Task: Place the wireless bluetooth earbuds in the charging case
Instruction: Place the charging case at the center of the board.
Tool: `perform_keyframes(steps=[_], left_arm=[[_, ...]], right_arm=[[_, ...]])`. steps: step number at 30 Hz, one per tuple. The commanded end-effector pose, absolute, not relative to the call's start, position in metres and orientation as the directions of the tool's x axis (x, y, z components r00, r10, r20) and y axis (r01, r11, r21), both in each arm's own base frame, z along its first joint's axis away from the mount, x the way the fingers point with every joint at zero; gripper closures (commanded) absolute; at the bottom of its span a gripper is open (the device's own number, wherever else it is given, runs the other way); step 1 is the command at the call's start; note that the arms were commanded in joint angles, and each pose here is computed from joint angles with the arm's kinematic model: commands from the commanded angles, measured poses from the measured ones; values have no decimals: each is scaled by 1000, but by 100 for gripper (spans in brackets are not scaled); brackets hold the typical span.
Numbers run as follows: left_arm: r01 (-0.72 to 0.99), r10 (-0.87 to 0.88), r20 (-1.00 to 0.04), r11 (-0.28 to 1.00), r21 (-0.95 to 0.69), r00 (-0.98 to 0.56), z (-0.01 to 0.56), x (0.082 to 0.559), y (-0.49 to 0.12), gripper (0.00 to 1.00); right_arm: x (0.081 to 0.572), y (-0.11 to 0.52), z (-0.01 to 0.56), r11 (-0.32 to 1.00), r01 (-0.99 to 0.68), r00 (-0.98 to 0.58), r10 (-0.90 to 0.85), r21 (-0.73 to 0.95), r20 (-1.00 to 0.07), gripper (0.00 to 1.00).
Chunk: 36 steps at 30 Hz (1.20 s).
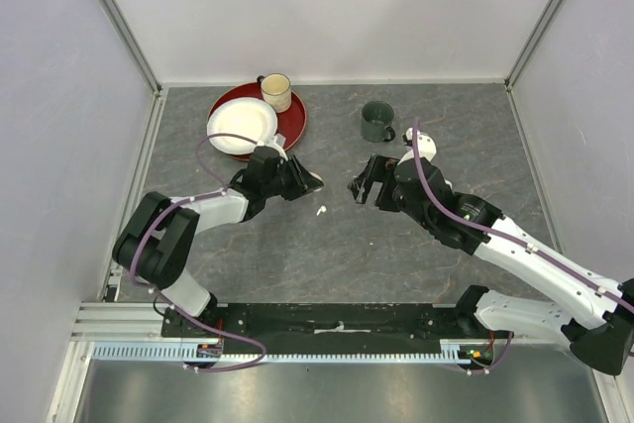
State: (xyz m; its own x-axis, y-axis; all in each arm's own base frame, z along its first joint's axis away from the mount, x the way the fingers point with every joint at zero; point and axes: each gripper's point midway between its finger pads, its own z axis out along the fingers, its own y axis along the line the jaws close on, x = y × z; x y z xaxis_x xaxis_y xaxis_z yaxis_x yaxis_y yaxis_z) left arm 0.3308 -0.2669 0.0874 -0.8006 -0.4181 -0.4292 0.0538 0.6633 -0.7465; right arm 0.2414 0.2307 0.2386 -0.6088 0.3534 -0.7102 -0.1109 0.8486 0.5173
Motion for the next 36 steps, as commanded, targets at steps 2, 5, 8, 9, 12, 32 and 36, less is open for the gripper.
perform_keyframes(steps=[2, 5, 8, 9, 12, 32, 36], left_arm=[[16, -500, -385, 594, -804, -776, 92, 353, -276, 96], [-16, -508, -373, 608, -794, -776, 80, 356, -274, 95], [-49, -511, -350, 614, -788, -785, 63, 355, -274, 91], [-58, -508, -341, 617, -785, -791, 58, 354, -273, 90], [-88, -525, -334, 625, -776, -782, 49, 353, -269, 87], [-165, -514, -378, 733, -660, -770, 26, 343, -240, 62], [-165, -488, -399, 768, -619, -776, 25, 342, -233, 59]], right_arm=[[243, 234, 236, 855, -134, -620, 323, 501, -715, 2], [243, 237, 233, 855, -139, -634, 311, 500, -709, 2], [242, 238, 229, 855, -139, -643, 305, 499, -703, 2], [243, 238, 229, 857, -137, -642, 305, 496, -704, 2], [244, 237, 228, 860, -139, -641, 300, 491, -706, 2], [245, 240, 234, 844, -150, -653, 306, 514, -693, 2], [243, 240, 239, 836, -153, -650, 316, 527, -691, 2]])
